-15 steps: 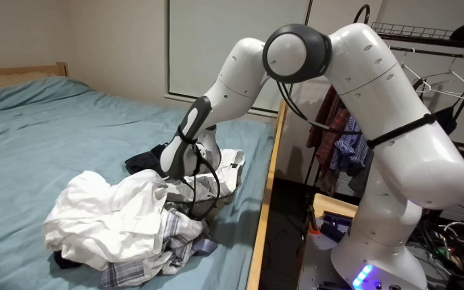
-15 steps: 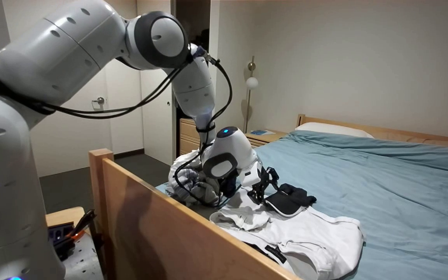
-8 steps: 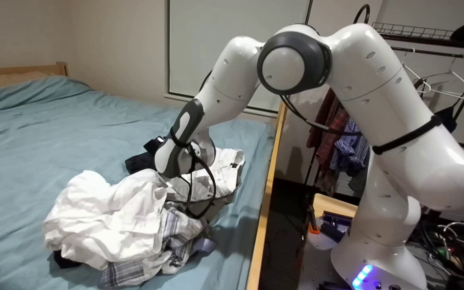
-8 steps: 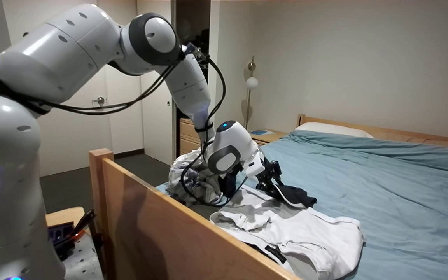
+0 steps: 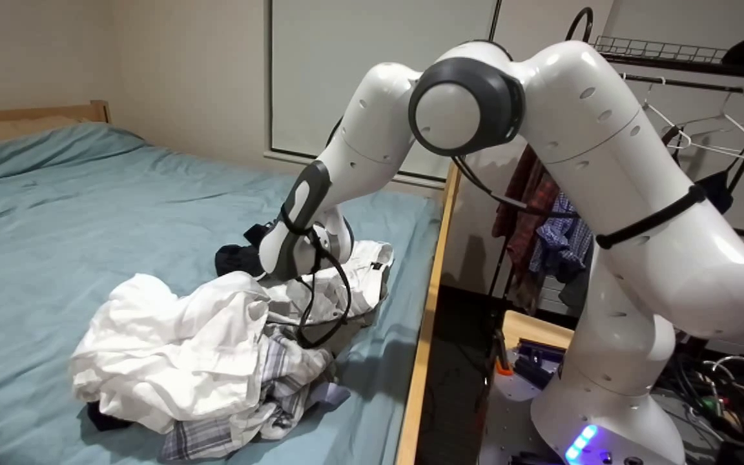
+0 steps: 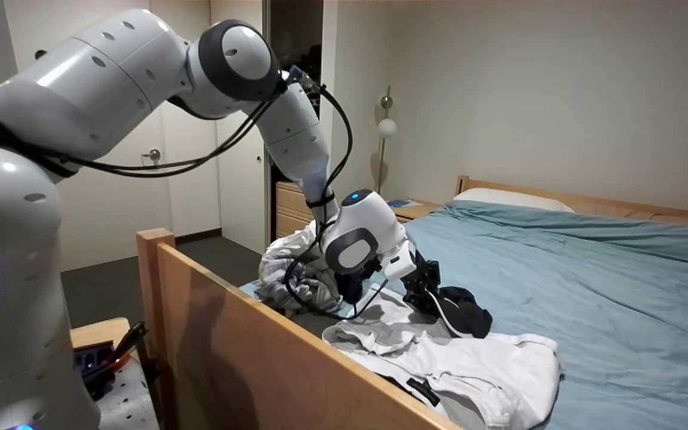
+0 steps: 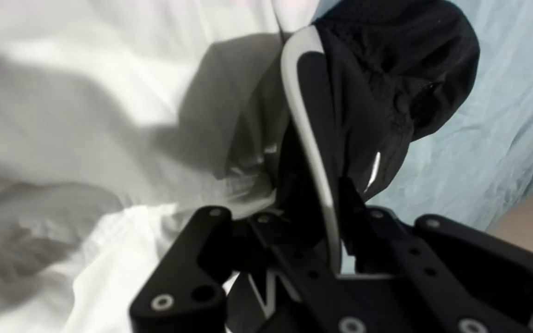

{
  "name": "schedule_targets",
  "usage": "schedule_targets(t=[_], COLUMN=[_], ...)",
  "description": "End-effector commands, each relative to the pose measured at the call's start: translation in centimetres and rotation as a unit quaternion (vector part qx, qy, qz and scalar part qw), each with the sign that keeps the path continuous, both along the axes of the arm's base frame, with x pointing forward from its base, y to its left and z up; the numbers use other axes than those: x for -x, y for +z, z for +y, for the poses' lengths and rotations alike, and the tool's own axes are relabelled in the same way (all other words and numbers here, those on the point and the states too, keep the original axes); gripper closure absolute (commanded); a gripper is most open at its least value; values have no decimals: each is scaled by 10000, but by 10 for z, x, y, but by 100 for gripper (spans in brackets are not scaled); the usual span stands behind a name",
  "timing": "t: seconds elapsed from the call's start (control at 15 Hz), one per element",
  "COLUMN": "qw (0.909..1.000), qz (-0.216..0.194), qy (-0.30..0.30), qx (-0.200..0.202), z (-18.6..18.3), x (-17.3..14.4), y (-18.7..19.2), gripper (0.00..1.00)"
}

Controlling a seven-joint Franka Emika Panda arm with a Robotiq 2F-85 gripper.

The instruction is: Unfold the white short then move the black cap to the left

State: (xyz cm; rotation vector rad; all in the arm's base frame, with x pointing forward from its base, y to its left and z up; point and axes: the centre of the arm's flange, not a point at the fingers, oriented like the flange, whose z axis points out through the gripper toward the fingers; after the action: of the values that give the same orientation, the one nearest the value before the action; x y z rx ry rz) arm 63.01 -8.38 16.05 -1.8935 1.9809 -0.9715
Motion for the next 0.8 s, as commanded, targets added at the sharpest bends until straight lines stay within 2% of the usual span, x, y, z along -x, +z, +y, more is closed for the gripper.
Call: schedule_targets(t=[0.0, 0.4, 0.53, 0.73], qw=[9975, 9894, 9890, 9873], qz=[251, -23, -316, -716], qy=[-664, -1454, -1442, -1414], qx=[-62, -43, 1, 96], z=[-63, -133, -145, -142], x=[17, 36, 42, 41], y=[18, 66, 85, 117], gripper=[92, 91, 91, 92])
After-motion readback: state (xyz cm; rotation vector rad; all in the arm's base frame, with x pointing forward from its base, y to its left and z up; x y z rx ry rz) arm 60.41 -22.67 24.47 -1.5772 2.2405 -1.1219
